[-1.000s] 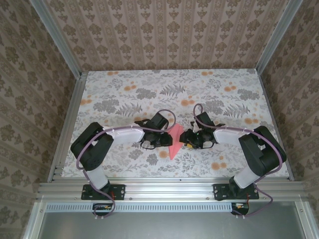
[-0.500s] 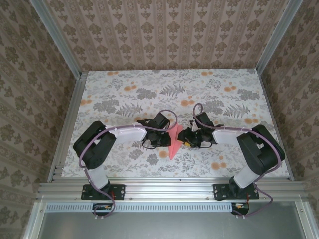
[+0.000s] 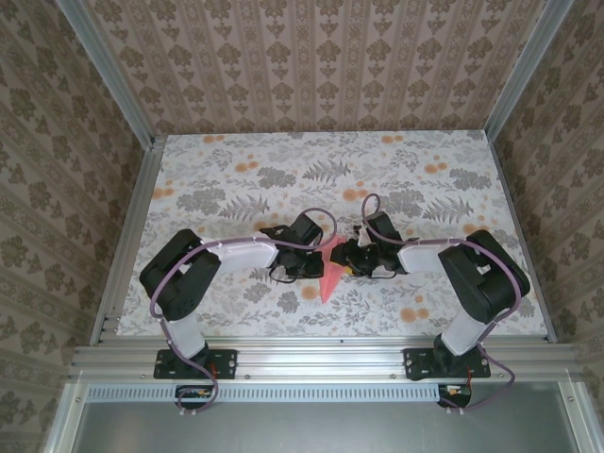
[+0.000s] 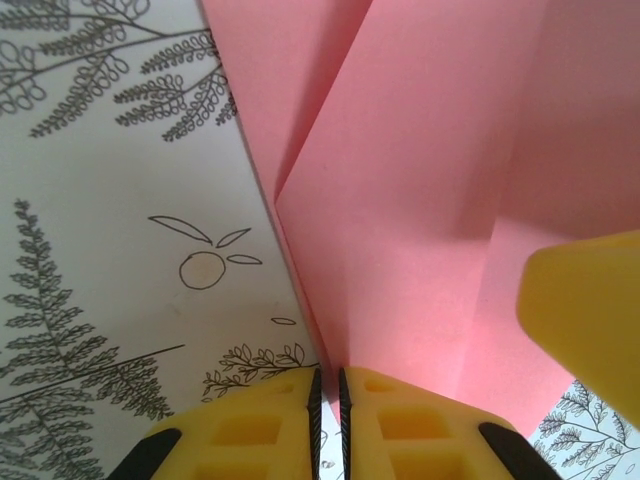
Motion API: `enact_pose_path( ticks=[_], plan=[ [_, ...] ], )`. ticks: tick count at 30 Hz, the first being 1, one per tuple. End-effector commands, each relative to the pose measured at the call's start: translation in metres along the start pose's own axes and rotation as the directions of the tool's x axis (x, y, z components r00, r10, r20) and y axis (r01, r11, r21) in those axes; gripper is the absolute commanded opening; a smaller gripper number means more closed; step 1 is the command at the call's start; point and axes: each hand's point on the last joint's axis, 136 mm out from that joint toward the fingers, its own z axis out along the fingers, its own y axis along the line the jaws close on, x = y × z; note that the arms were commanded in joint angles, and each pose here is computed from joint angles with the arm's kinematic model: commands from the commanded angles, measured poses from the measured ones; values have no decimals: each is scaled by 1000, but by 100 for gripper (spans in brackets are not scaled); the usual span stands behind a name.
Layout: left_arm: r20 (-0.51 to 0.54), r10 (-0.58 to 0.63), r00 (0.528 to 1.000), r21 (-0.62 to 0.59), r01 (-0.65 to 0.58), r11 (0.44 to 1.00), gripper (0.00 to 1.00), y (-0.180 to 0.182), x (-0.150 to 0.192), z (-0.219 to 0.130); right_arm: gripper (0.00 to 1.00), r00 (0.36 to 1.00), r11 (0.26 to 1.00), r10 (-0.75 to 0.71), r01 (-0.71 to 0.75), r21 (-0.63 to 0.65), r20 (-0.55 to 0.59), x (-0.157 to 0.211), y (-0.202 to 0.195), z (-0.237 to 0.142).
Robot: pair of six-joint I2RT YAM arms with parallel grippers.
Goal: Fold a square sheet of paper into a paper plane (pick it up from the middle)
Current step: Turn over the paper at the center of the table.
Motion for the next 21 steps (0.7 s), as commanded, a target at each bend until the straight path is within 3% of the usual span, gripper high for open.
enact_pose_path(
  ticks=[1,6,13,18,21],
  plan=[
    [-44,16,999,28,-15,1000,15,-5,14,11,39,999,999,-2,1,-33,-35,7,1,8],
    [-40,11,999,30,-10,1000,15,-4,14,9,34,999,999,-19,17,-42,-49,10,4,15],
    [-10,6,1000,35,-5,999,15,-6,11,1,15,998,999,-38,37,-26,-45,9,3,14],
    [84,-1,997,50,-3,999,18,-9,1,-23,6,995,995,-91,92,37,-44,8,7,1],
    [166,-20,986,32,14,999,21,-2,-6,-44,6,987,978,-158,161,135,-33,4,9,-20]
  ],
)
